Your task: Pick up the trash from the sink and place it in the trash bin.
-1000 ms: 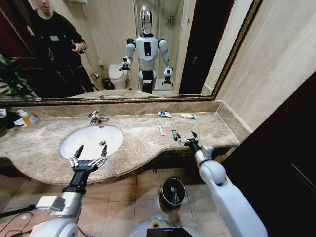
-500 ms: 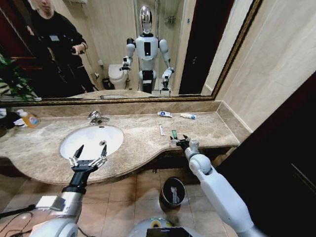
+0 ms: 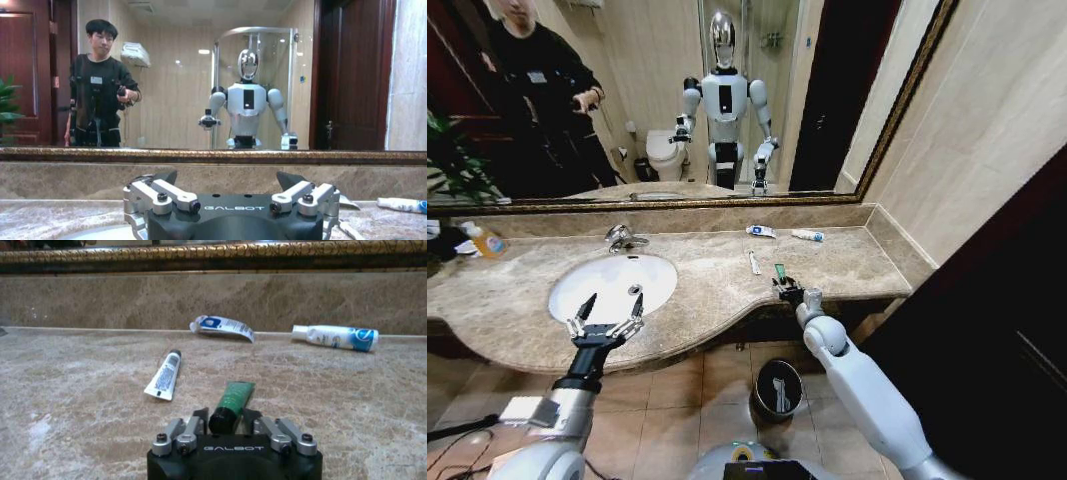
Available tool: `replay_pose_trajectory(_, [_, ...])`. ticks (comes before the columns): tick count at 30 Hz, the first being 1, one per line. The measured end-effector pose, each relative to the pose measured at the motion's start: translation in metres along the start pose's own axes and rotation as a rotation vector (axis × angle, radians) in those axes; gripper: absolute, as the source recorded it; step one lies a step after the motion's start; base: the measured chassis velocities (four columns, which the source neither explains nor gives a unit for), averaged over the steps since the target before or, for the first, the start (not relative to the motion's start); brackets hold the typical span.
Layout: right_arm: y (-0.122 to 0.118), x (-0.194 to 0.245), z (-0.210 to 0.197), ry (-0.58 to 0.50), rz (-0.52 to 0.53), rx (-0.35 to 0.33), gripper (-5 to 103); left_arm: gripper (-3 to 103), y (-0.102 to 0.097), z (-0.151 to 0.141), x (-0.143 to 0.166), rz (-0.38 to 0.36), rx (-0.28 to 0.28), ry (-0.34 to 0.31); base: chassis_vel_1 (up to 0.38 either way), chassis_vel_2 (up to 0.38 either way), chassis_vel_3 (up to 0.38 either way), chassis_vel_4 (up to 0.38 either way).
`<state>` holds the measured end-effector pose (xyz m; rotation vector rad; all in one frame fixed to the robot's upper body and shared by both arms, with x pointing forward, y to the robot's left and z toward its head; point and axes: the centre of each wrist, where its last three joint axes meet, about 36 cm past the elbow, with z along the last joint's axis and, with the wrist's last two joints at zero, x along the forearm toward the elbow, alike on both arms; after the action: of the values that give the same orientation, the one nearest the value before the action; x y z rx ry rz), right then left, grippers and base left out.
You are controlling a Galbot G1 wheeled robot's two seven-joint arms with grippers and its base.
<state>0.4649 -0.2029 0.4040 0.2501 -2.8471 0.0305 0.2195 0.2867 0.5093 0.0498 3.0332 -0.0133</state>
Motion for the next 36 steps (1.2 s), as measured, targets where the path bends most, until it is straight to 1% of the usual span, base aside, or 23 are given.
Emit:
replay_pose_trajectory(1, [0.000,0.000,-0.001,-0.002,0.000,0.000,28,100,0.000,0.000,0.000,0.000,0.000,0.000,0.000,0.000,0.000,0.000])
replay_pose_trajectory(2, [0.000,0.001,-0.001,-0.003,0.000,0.000,28,100,0.000,0.000,0.000,0.000,0.000,0.000,0.000,0.000,0.000,0.000])
replay_pose_trajectory(3, [0.000,0.002,-0.001,-0.004,0.001,0.002,24,100,0.000,0.000,0.000,0.000,0.000,0.000,0.000,0.000,0.000,0.000])
replay_pose_trajectory(4, [0.000,0.002,-0.001,-0.004,0.001,0.002,24,100,0.000,0.000,0.000,0.000,0.000,0.000,0.000,0.000,0.000,0.000])
replay_pose_trajectory(5, [0.000,0.002,0.000,-0.005,0.002,0.004,21,100,0.000,0.000,0.000,0.000,0.000,0.000,0.000,0.000,0.000,0.000])
replay_pose_trajectory(11, [-0.002,0.009,-0.004,-0.020,0.001,0.009,20,100,0.000,0.000,0.000,0.000,0.000,0.000,0.000,0.000,0.000,0.000])
replay_pose_trajectory(13, [-0.003,0.014,-0.010,-0.039,0.000,0.006,20,100,0.000,0.000,0.000,0.000,0.000,0.000,0.000,0.000,0.000,0.000])
replay_pose_trajectory(16, [-0.008,0.036,-0.029,-0.108,-0.007,0.003,20,100,0.000,0.000,0.000,0.000,0.000,0.000,0.000,0.000,0.000,0.000])
replay_pose_trajectory(17, [-0.008,0.036,-0.029,-0.108,-0.007,0.003,20,100,0.000,0.000,0.000,0.000,0.000,0.000,0.000,0.000,0.000,0.000])
replay_pose_trajectory(19, [-0.015,0.056,-0.041,-0.145,-0.014,-0.004,20,100,0.000,0.000,0.000,0.000,0.000,0.000,0.000,0.000,0.000,0.000])
replay_pose_trajectory(21, [-0.020,0.078,-0.043,-0.154,-0.021,-0.009,20,100,0.000,0.000,0.000,0.000,0.000,0.000,0.000,0.000,0.000,0.000])
replay_pose_trajectory(23, [-0.021,0.086,-0.043,-0.154,-0.024,-0.009,20,100,0.000,0.000,0.000,0.000,0.000,0.000,0.000,0.000,0.000,0.000])
replay_pose_trajectory(26, [-0.017,0.132,-0.037,-0.149,-0.034,-0.023,20,100,0.000,0.000,0.000,0.000,0.000,0.000,0.000,0.000,0.000,0.000])
replay_pose_trajectory(27, [-0.017,0.132,-0.037,-0.149,-0.034,-0.023,20,100,0.000,0.000,0.000,0.000,0.000,0.000,0.000,0.000,0.000,0.000])
replay_pose_trajectory(28, [-0.016,0.141,-0.037,-0.147,-0.035,-0.025,20,100,0.000,0.000,0.000,0.000,0.000,0.000,0.000,0.000,0.000,0.000])
replay_pose_trajectory(30, [-0.008,0.174,-0.035,-0.146,-0.037,-0.039,20,100,0.000,0.000,0.000,0.000,0.000,0.000,0.000,0.000,0.000,0.000])
replay_pose_trajectory(31, [-0.008,0.174,-0.035,-0.146,-0.037,-0.039,20,100,0.000,0.000,0.000,0.000,0.000,0.000,0.000,0.000,0.000,0.000])
replay_pose_trajectory(32, [-0.004,0.190,-0.031,-0.139,-0.032,-0.045,20,100,0.000,0.000,0.000,0.000,0.000,0.000,0.000,0.000,0.000,0.000])
replay_pose_trajectory(34, [0.004,0.214,-0.018,-0.114,-0.027,-0.047,20,100,0.000,0.000,0.000,0.000,0.000,0.000,0.000,0.000,0.000,0.000])
replay_pose_trajectory(36, [0.010,0.232,0.001,-0.082,-0.021,-0.031,20,100,0.000,0.000,0.000,0.000,0.000,0.000,0.000,0.000,0.000,0.000])
